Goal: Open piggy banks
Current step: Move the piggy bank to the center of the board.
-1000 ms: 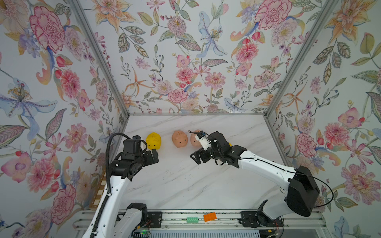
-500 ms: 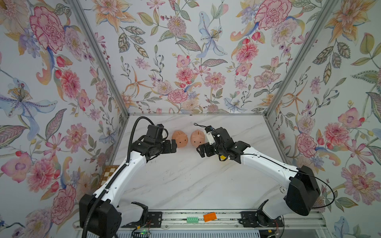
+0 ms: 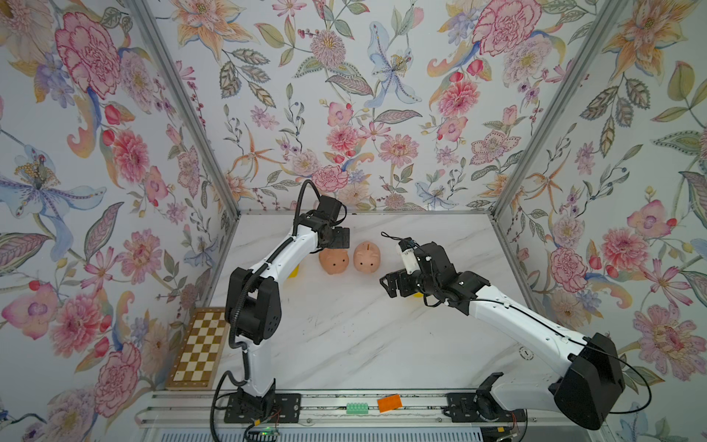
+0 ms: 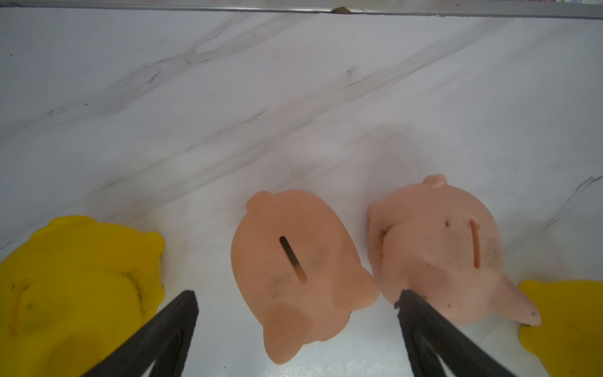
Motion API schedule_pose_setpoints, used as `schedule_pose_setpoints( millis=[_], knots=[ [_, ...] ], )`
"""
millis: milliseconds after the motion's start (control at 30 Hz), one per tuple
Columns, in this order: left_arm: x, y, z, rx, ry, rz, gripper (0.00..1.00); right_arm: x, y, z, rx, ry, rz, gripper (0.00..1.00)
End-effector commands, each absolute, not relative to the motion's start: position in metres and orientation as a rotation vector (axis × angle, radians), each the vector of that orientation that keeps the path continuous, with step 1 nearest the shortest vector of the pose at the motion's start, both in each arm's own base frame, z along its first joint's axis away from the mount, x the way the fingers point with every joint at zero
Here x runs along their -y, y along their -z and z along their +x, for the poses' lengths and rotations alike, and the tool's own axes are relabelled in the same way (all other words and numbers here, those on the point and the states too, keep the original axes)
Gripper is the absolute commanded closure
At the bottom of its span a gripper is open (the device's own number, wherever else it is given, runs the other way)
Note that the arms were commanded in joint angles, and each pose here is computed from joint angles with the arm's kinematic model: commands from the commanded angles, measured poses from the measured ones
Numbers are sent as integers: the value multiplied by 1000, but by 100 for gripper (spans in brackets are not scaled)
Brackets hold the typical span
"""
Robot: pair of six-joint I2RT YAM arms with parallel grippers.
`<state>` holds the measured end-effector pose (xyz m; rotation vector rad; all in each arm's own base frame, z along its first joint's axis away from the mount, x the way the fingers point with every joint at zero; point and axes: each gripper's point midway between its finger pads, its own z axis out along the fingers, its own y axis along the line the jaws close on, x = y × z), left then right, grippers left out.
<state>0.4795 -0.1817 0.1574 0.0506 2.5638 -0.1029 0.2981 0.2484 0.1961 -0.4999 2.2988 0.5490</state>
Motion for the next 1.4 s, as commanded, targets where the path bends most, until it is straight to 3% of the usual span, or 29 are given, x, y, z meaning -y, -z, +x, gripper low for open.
schedule_pose_setpoints(
  millis=[0,367,533,967,1367],
  knots=[
    [173,-141,491,-2629,39,70,1,-236,-200,293,-2290,-561,-502,1],
    [150,-96,512,-2728,-104,35,7,-215,-200,295,-2280,-580,-475,1],
    [164,-94,501,-2739,33,78,11,-205,-201,301,-2277,-575,-449,1],
    [186,-100,425,-2739,296,193,13,-209,-214,291,-2227,-641,-454,1],
    [255,-103,355,-2691,534,509,13,-236,-232,257,-2127,-811,-602,1]
  ],
)
